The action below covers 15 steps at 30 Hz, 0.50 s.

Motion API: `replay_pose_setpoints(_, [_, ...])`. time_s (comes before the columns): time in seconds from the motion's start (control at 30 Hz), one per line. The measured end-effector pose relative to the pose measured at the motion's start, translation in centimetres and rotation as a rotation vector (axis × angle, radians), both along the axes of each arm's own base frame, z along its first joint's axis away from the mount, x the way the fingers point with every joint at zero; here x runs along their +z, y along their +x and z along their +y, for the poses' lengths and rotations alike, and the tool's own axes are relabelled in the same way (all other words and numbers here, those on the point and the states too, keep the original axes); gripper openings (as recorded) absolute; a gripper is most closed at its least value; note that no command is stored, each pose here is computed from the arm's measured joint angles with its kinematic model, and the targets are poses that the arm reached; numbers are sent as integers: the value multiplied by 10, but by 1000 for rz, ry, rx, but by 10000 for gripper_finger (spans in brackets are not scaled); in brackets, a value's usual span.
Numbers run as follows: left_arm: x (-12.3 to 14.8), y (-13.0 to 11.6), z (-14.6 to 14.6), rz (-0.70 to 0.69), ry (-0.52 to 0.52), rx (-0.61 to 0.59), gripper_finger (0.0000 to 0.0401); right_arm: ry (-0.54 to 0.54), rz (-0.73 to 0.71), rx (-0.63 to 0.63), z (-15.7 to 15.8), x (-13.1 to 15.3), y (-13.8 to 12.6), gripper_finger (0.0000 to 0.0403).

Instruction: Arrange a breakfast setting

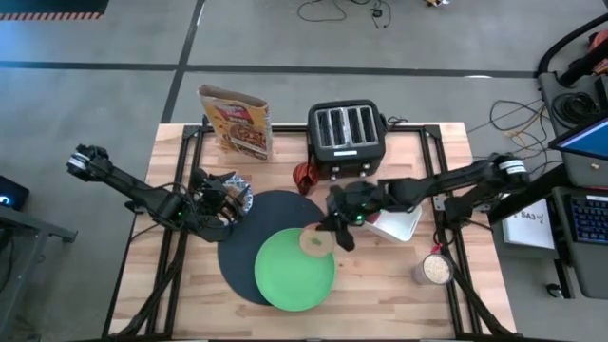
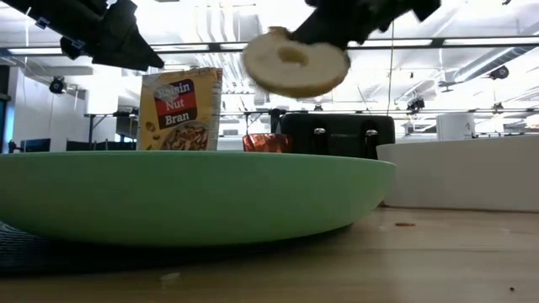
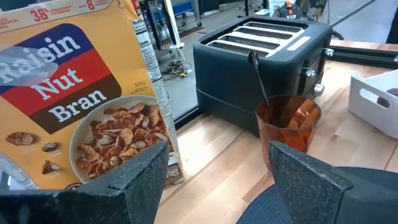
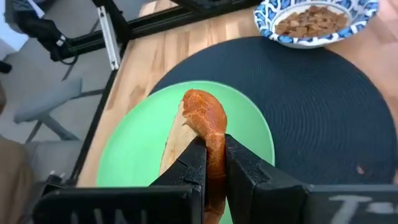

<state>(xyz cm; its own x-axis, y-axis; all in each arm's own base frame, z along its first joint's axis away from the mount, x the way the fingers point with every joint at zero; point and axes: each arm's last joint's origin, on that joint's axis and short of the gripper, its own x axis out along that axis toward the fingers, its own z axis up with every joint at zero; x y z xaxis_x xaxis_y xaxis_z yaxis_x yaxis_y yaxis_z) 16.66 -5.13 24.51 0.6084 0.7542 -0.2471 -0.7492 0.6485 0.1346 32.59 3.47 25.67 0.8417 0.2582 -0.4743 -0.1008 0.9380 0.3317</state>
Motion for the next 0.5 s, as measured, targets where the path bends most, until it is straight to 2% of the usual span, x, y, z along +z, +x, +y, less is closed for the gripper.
replay_pose_setpoints(0.23, [2,1,-1,-29,-6,6,259,-21,105,5,3,-29,44,34])
replay_pose_setpoints(0.5, [1,2,-1,-23,-3,6,259,-63,264,28,6,-53,82,98])
